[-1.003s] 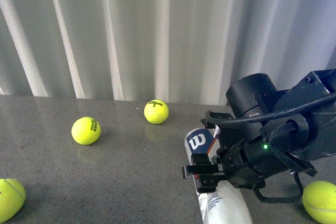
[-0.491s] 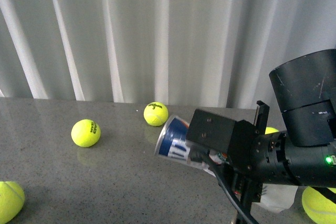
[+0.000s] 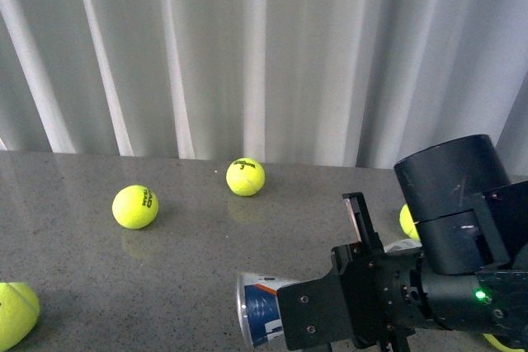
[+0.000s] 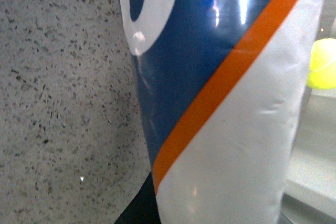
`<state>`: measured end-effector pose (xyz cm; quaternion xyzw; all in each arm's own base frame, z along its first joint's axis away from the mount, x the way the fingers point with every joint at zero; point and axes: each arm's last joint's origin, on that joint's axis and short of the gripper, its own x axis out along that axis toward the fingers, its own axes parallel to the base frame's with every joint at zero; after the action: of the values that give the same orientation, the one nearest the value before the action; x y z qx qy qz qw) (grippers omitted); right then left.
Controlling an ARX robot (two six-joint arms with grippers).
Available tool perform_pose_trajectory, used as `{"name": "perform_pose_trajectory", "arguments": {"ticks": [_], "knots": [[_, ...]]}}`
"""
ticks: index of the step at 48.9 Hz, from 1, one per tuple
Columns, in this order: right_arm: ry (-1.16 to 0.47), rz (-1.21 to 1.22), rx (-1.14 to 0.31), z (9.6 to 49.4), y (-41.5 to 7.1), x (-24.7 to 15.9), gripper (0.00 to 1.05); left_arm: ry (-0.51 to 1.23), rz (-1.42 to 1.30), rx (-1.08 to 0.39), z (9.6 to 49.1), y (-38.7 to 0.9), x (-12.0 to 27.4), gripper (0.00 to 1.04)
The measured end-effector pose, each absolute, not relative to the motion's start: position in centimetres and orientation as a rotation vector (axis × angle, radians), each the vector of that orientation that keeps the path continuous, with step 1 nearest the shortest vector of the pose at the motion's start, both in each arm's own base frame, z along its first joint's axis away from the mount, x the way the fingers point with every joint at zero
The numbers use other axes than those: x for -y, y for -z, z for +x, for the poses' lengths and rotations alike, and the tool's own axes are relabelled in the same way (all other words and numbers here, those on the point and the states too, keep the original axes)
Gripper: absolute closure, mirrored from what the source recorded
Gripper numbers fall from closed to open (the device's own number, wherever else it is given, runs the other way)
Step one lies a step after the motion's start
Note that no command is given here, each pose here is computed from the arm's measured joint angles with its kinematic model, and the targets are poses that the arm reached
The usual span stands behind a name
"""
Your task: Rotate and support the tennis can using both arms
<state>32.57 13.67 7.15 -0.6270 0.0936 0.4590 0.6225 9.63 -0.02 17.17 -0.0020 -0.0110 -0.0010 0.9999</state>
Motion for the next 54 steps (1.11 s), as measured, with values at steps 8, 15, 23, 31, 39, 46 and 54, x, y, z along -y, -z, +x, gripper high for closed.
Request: {"name": "perform_pose_trajectory", "arguments": {"ticks": [8, 15, 23, 31, 39, 46, 54], "knots": [[-1.056, -1.412, -0.229, 33.3, -6.5, -14.6, 0.92, 0.002, -0.004, 0.022, 9.6, -17.2, 0.0, 0.07], [-1.036, -1.393, -0.266, 34.0, -5.7, -14.9, 0.92, 0.002, -0.004, 0.022, 9.6, -17.2, 0.0, 0.07], [-1.044, -1.34, -0.318, 34.0, -4.9, -14.7, 0.9, 0.002, -0.004, 0.022, 9.6, -17.2, 0.0, 0.07], [-1.07, -1.298, -0.332, 33.4, -4.5, -14.5, 0.59, 0.002, -0.004, 0.022, 9.6, -17.2, 0.0, 0.07], [-1.08, -1.267, -0.335, 33.1, -4.3, -14.4, 0.37, 0.002, -0.004, 0.022, 9.6, -17.2, 0.0, 0.07], [-1.069, -1.236, -0.337, 33.2, -4.8, -14.3, 0.14, 0.002, -0.004, 0.022, 9.6, -17.2, 0.0, 0.07], [-1.059, -1.175, -0.32, 32.8, -6.4, -13.9, 0.07, 0.002, -0.004, 0.022, 9.6, -17.2, 0.0, 0.07]]}}
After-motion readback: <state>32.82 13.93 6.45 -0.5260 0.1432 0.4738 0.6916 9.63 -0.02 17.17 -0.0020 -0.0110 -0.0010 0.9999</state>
